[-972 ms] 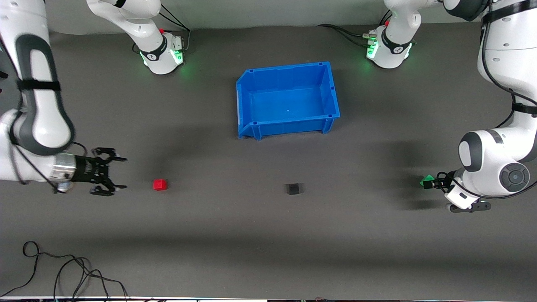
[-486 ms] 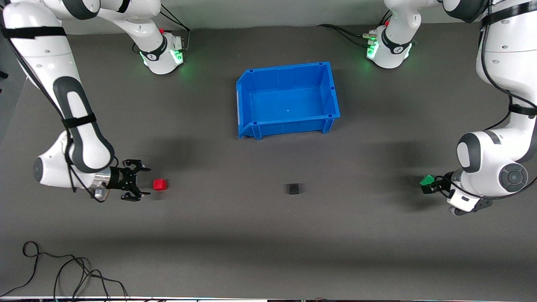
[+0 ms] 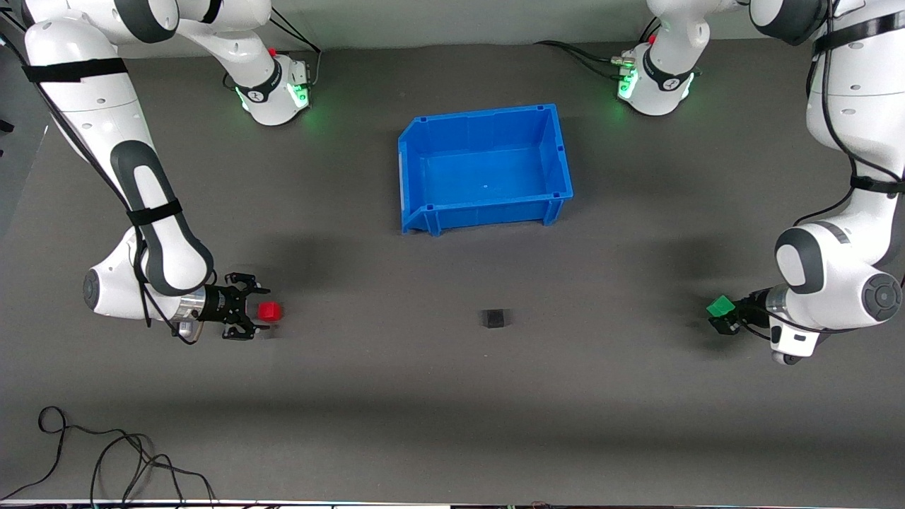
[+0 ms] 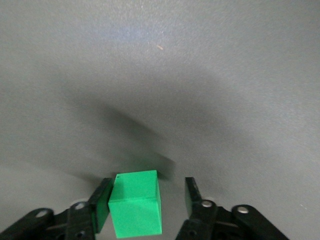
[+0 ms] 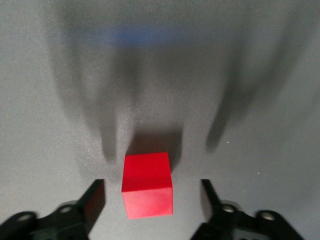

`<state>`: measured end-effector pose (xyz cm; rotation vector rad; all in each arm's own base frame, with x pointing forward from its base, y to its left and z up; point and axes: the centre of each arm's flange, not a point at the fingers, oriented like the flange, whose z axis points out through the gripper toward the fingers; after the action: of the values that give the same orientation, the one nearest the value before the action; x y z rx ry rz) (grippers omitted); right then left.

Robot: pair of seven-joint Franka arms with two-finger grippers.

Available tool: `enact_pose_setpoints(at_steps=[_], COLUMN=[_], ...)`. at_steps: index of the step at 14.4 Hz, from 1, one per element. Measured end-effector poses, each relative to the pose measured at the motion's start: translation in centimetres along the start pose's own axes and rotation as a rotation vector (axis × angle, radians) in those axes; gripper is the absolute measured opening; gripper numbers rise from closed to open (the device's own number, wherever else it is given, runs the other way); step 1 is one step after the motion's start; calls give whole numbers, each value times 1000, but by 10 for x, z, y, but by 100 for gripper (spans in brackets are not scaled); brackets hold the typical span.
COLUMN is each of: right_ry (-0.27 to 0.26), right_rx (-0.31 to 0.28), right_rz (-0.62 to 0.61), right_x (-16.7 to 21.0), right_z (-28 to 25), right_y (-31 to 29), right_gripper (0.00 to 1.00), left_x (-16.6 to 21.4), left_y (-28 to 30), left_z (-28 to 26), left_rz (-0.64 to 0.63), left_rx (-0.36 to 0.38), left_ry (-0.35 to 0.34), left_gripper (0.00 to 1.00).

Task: Attach green and red cubes to black cube
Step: 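Grasp the green cube with the left gripper while the right gripper grasps red, then lift the green and red cubes and carry them toward the black cube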

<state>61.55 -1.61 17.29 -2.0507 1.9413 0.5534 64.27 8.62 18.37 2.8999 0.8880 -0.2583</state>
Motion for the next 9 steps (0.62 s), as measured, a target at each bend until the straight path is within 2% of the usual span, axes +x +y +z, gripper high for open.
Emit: enact_pose_setpoints(at_steps=[1, 2, 3, 4, 5, 9], right_ry=[0, 0, 1, 1, 1, 1], right_rx=[1, 1, 2, 2, 2, 3], right_rz=[1, 0, 0, 0, 0, -1], right_x=[1, 2, 2, 2, 2, 2], right_z=[0, -1, -1, -1, -1, -1], right_y=[0, 0, 0, 0, 0, 0], right_gripper=[67, 67, 63, 48, 41, 40], left_x=[0, -1, -1, -1, -1, 4], left_y=[1, 2, 3, 3, 4, 12], left_z=[2, 3, 4, 4, 3, -10], left_rz=[1, 4, 6, 8, 10, 32], left_rx=[0, 1, 3, 4, 4, 8], left_ry=[0, 0, 0, 0, 2, 33], left_gripper=[63, 62, 55, 44, 37, 37])
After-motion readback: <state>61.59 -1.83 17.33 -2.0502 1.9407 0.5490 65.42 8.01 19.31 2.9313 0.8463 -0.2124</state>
